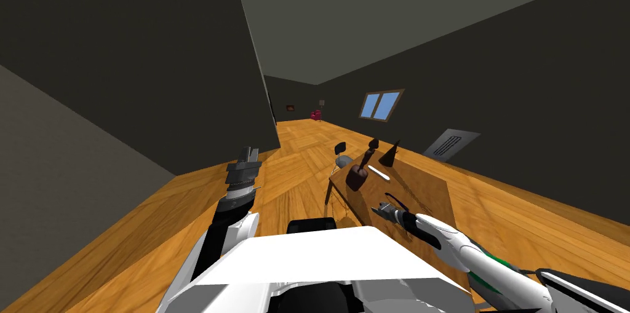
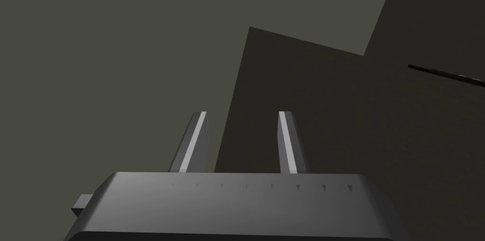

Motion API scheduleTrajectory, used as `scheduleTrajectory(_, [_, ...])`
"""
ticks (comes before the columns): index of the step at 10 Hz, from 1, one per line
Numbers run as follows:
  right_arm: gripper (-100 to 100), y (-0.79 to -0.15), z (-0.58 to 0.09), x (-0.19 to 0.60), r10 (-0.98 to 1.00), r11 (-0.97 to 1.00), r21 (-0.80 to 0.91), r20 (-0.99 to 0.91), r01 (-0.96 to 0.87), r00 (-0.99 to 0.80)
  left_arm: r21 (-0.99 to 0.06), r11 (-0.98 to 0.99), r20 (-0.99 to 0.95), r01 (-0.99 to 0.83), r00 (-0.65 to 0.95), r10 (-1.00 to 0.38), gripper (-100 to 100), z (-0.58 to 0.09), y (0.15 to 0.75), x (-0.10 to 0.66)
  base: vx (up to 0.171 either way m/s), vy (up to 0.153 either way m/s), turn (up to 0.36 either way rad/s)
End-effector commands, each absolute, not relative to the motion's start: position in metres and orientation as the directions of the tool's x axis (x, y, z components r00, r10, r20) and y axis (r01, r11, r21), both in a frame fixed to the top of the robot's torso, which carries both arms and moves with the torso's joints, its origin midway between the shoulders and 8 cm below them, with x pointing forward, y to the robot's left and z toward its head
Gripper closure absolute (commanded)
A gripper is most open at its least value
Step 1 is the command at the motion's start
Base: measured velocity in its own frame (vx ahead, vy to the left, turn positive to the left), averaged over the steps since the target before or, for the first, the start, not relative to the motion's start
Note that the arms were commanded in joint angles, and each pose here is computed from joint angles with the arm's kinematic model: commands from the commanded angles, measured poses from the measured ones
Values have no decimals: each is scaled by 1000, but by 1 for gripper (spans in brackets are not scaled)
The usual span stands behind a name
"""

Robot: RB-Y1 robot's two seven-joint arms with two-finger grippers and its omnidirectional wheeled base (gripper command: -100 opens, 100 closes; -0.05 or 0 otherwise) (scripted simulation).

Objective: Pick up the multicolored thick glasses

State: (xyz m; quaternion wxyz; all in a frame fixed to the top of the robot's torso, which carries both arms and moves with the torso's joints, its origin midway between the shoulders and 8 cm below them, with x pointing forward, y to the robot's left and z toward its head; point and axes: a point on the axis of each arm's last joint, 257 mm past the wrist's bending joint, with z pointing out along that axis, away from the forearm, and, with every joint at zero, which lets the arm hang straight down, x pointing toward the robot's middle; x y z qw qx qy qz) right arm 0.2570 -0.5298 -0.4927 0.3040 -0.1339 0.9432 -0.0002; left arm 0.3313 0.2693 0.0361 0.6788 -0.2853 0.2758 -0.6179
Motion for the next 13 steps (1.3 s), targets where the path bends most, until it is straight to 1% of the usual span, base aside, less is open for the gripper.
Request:
scheduleTrajectory(1, [-100, -535, -495, 253, -257, 964, -88, -565, -252, -784, -728, 74, -22, 681, 84, -996, 0, 36, 269, 331, 17, -20, -15])
scheduleTrajectory(5, [-100, -602, -495, 199, -328, 944, -183, -421, -275, -846, -728, 74, -22, 681, 84, -996, 0, 36, 269, 331, 29, -40, 85])
scheduleTrajectory(8, [-100, -614, -502, 169, -341, 938, -187, -356, -291, -870, -728, 74, -22, 681, 84, -996, 0, 36, 269, 331, 15, -29, 31])
scheduleTrajectory(9, [-100, -614, -498, 175, -339, 939, -190, -368, -287, -866, -728, 74, -22, 681, 84, -996, 0, 36, 269, 331, 0, 0, 0])
scheduleTrajectory(10, [0, -614, -499, 174, -339, 939, -189, -366, -288, -867, -728, 74, -22, 681, 84, -996, 0, 36, 269, 331, 0, 0, 0])
scheduleTrajectory(11, [-100, -620, -501, 167, -325, 943, -191, -367, -271, -872, -728, 73, -22, 682, 84, -996, 0, 36, 269, 331, -2, 2, 110])
scheduleTrajectory(13, [-100, -625, -503, 159, -310, 948, -192, -367, -255, -877, -728, 73, -22, 682, 84, -996, 0, 36, 269, 331, -5, 1, 147])
